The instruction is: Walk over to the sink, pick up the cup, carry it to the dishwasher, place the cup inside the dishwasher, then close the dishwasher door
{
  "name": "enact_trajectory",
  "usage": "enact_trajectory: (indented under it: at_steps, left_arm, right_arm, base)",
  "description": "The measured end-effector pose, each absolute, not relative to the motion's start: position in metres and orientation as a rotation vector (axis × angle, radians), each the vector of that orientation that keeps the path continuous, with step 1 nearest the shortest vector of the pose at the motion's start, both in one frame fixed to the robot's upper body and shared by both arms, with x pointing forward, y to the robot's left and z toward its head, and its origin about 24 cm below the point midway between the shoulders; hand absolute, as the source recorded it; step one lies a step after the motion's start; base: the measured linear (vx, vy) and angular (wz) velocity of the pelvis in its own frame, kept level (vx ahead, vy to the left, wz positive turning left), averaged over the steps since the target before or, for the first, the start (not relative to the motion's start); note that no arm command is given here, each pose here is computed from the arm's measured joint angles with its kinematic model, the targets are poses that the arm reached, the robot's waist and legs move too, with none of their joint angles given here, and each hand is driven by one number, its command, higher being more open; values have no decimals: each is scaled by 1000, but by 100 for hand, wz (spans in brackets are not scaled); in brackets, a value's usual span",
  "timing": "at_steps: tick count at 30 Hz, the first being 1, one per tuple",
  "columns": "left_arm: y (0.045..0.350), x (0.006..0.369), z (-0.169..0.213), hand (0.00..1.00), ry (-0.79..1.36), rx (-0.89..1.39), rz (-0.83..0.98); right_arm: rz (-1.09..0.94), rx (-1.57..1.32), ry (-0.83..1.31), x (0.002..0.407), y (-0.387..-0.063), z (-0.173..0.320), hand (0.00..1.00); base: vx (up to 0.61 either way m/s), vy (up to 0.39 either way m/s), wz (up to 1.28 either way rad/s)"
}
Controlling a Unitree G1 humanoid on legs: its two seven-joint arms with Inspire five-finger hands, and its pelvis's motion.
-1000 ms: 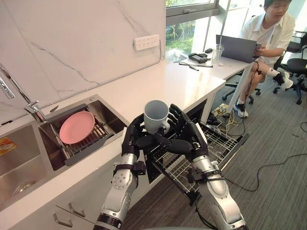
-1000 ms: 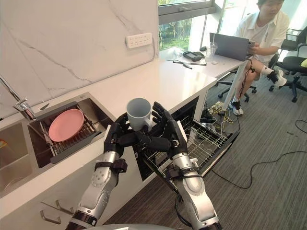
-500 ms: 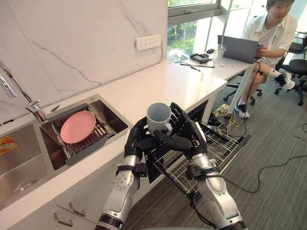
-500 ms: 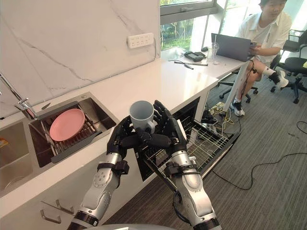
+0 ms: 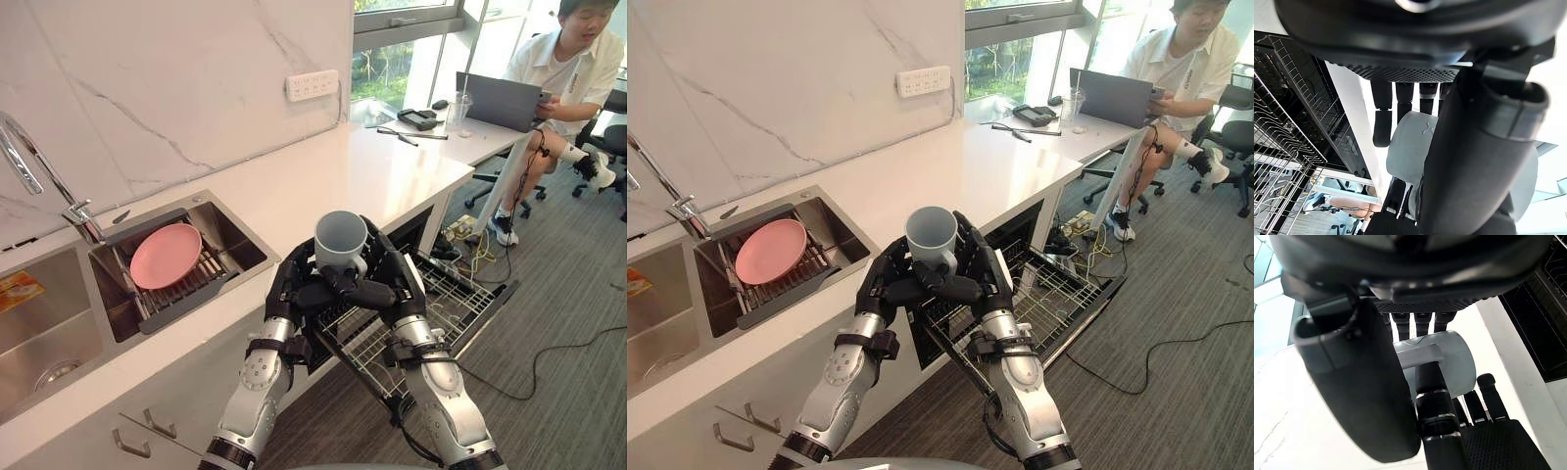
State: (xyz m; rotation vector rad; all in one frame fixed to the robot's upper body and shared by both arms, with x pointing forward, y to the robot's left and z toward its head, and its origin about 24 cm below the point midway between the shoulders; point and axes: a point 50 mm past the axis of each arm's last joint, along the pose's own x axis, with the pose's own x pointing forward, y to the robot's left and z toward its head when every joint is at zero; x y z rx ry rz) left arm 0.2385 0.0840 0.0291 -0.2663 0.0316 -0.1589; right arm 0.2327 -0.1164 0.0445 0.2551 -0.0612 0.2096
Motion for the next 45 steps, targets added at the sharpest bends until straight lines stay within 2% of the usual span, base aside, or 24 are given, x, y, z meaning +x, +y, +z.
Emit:
enact_trajectory:
  at_steps: [16, 17, 27, 32, 37, 45]
  left_arm:
    - [82, 238, 35, 30, 27, -352, -171]
    - [82, 238, 35, 90, 27, -353, -171]
    - [81, 228, 54, 90, -51, -402, -223]
    - [96, 223, 62, 90, -102, -415, -177]
    - [108, 218, 56, 90, -84, -450, -157]
    - [106, 203, 38, 90, -11, -444, -226]
  right_arm:
    - [191, 239, -88, 243, -126, 51, 30]
    - [192, 239, -89, 243, -126, 51, 30]
    - [83, 273, -141, 247, -144, 59, 30]
    - [-22, 265, -180, 242, -165, 65, 30]
    - [-88, 238, -214, 237, -181, 71, 30]
    - [-95, 203, -164, 224, -184, 60, 30]
  base:
    - [6, -4, 3]
    - [0, 0, 0]
    - [0, 0, 0]
    - [0, 0, -4]
    - [8, 1, -10]
    - [24, -2, -8]
